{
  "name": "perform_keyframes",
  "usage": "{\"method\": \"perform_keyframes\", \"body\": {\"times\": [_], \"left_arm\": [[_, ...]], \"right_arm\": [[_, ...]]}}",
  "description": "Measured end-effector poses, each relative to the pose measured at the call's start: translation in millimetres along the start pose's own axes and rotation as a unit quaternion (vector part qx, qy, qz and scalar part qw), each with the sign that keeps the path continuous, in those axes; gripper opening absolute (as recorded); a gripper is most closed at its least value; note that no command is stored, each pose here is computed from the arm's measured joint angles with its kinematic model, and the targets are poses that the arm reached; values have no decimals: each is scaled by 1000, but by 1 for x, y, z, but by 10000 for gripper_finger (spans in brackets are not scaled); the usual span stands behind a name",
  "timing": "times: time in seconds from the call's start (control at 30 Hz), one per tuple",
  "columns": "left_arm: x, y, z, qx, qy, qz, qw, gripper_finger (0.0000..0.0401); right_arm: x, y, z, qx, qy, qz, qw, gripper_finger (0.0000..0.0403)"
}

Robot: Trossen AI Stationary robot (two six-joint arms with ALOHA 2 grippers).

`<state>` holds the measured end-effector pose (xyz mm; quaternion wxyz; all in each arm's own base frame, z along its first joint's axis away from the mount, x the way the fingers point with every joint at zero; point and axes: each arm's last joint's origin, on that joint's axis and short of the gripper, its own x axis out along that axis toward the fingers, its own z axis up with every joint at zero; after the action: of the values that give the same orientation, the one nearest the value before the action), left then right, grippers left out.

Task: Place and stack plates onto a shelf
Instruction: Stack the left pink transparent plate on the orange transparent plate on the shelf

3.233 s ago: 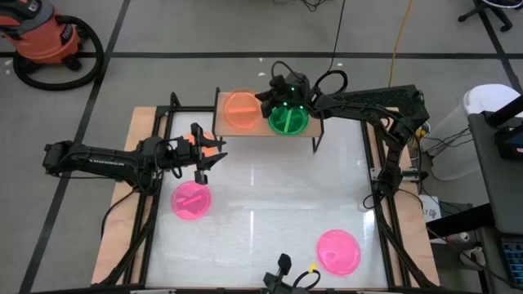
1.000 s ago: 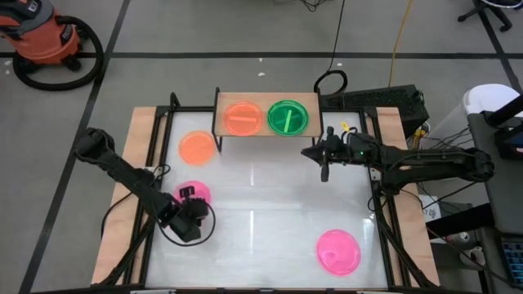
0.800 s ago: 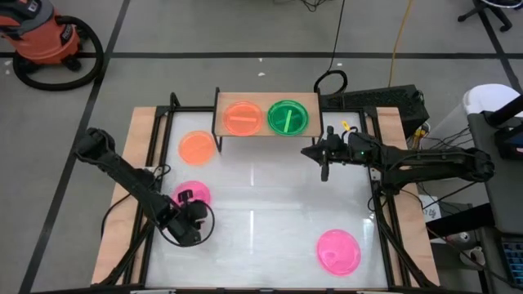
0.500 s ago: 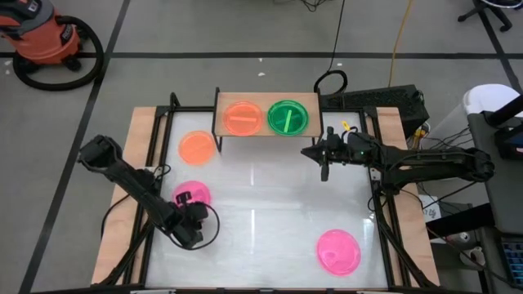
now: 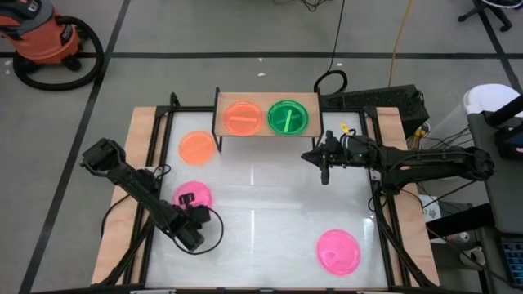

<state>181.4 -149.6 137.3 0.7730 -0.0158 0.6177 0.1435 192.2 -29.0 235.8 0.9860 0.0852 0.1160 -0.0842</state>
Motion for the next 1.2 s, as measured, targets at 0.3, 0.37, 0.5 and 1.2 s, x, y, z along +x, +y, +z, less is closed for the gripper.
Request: {"method": "perform_keyframes", "body": {"times": [0.3, 0.37, 0.5, 1.2], "left_arm": [[-17, -11, 15, 66, -25, -23, 997, 4], [-26, -16, 22, 90, -39, -36, 995, 4], [-49, -23, 37, 145, -82, -25, 986, 3], [-78, 145, 180, 246, -55, 241, 937, 1]], "right_arm": [[0, 7, -1, 4, 0, 16, 1000, 31], [0, 7, 0, 1, -2, 16, 1000, 31], [0, 6, 1, -6, -10, 4, 1000, 31], [-1, 8, 13, -8, -71, 17, 997, 31]]}}
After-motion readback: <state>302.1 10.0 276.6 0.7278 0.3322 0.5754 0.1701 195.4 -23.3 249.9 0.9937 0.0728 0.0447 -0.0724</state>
